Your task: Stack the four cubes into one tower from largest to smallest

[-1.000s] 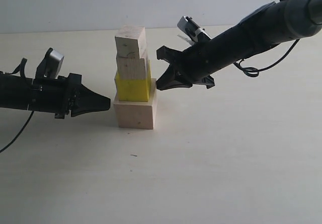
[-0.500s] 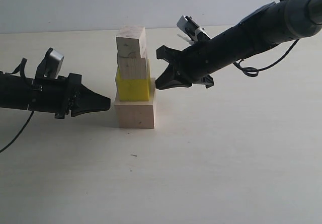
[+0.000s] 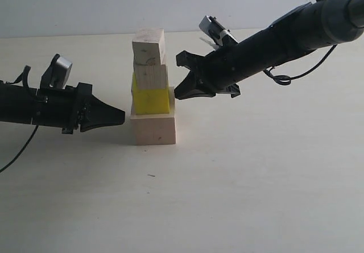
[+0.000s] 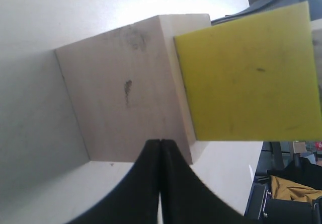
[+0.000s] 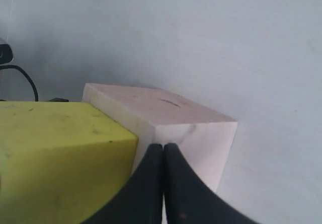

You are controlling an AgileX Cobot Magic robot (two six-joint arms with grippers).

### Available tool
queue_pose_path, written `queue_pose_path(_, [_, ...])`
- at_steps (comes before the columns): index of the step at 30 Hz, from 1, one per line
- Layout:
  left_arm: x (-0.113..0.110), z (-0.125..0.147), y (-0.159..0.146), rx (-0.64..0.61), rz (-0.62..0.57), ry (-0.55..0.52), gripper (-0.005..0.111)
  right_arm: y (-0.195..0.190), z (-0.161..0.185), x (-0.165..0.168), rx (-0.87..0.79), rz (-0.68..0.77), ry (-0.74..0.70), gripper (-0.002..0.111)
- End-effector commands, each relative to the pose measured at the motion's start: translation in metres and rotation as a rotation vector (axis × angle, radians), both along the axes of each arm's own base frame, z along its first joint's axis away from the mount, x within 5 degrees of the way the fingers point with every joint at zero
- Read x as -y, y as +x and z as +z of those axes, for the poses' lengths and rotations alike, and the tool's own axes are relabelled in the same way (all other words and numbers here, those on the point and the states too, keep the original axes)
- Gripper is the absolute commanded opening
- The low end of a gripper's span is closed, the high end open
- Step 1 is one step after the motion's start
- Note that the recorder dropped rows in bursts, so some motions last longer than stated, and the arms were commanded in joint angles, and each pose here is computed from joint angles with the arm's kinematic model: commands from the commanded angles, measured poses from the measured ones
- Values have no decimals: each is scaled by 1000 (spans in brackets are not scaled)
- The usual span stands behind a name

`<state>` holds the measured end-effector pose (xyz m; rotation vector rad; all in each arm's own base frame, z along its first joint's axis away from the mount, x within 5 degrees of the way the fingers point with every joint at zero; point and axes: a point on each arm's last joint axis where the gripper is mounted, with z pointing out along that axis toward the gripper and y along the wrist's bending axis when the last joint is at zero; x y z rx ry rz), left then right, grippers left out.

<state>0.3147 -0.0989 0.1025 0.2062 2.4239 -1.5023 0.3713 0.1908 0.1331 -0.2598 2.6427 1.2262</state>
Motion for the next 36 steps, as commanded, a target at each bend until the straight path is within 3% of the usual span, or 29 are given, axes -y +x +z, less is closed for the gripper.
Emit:
queue_pose_path(1, [1,2,0,5,3,-16,0,2,3,1,12,2,13,0])
queue_pose_path(6, [1,3,0,4,-4,-29,0,3,12,4,35,-9,16,0])
queue_pose_path(14, [2,9,-1,21,-12,-45,0,2,77,28,197,-60,-20,0])
queue_pose_path(24, [2,32,0,92,-4,-49,0,-32,137,32,231,54,19,0])
queue_pose_path(31, [2,44,0,123,4,-56,0,-39,142,29,191,76,72,0])
queue_pose_path(36, [2,46,0,130,8,-59,0,-52,139,10,176,148,84,0])
